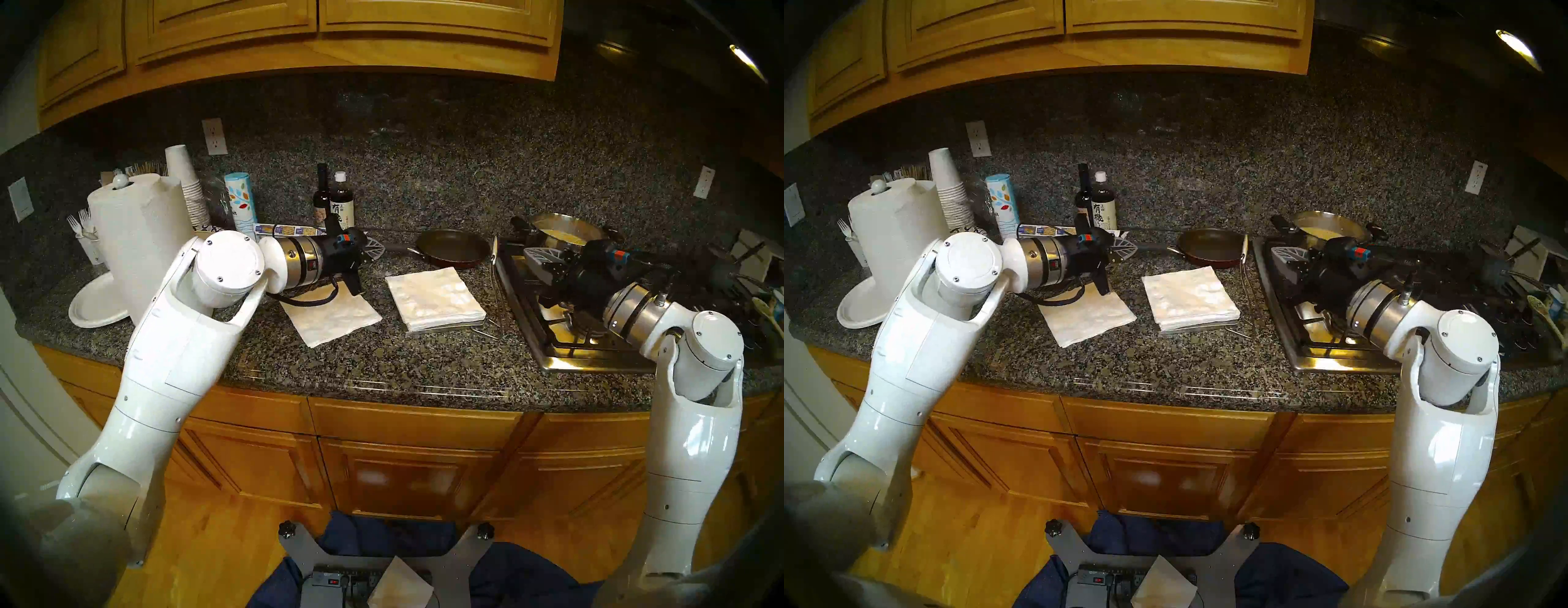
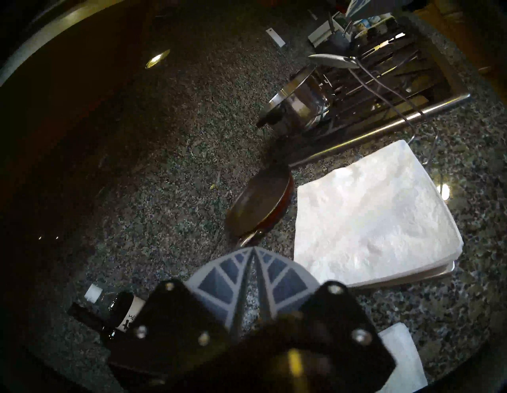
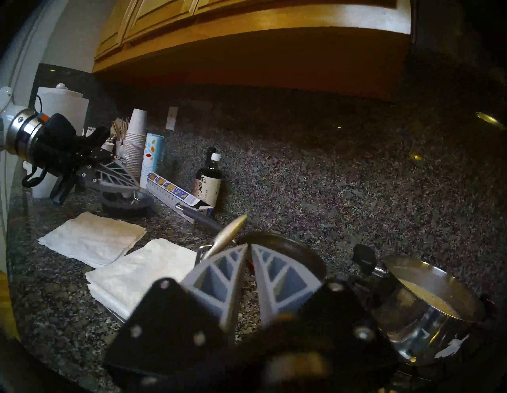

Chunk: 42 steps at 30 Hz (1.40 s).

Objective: Take napkin out of napkin holder

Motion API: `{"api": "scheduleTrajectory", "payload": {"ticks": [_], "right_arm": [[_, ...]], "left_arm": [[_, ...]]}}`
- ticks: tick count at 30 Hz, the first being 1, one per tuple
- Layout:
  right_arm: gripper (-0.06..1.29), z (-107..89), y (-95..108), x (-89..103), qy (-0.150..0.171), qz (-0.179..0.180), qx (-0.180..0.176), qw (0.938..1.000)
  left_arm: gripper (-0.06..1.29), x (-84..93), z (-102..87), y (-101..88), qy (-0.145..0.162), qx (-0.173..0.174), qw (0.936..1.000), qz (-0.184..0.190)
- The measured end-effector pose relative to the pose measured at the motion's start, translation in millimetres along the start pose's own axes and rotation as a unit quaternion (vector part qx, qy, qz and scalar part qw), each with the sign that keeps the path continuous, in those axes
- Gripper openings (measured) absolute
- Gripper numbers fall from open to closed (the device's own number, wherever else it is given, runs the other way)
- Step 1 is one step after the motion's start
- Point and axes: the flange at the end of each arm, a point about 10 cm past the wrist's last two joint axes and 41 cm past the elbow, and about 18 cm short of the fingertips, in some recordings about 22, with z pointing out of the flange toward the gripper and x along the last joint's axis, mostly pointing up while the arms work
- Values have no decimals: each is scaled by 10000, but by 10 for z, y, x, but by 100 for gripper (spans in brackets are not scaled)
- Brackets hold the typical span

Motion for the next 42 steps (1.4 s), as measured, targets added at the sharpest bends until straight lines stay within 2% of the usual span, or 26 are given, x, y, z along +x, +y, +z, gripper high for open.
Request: {"api": "scheduleTrajectory", "payload": {"ticks": [2, 4, 6, 8, 15, 31, 42], "right_arm": [[26, 50, -17, -39, -55, 45, 81, 9999], [13, 94, -24, -81, -109, 80, 130, 9998], [4, 131, -27, -123, -161, 109, 161, 9997], [-3, 172, -24, -171, -221, 136, 180, 9995], [-4, 333, 3, -264, -344, 134, 255, 9990], [-4, 614, -46, -159, -202, -11, 509, 9985], [-4, 969, -165, -111, -159, -87, 842, 9963]], "left_arm": [[17, 19, 39, -22, 28, -80, 10000, 31], [10, 28, 62, -39, 43, -140, 9999, 49], [4, 36, 74, -54, 57, -177, 9998, 60], [5, 51, 80, -70, 82, -207, 9997, 73], [6, 123, 47, -121, 169, -254, 9994, 152], [6, 150, -119, -228, 144, -74, 9996, 230], [9, 94, -272, -248, -4, 30, 9999, 164]]}}
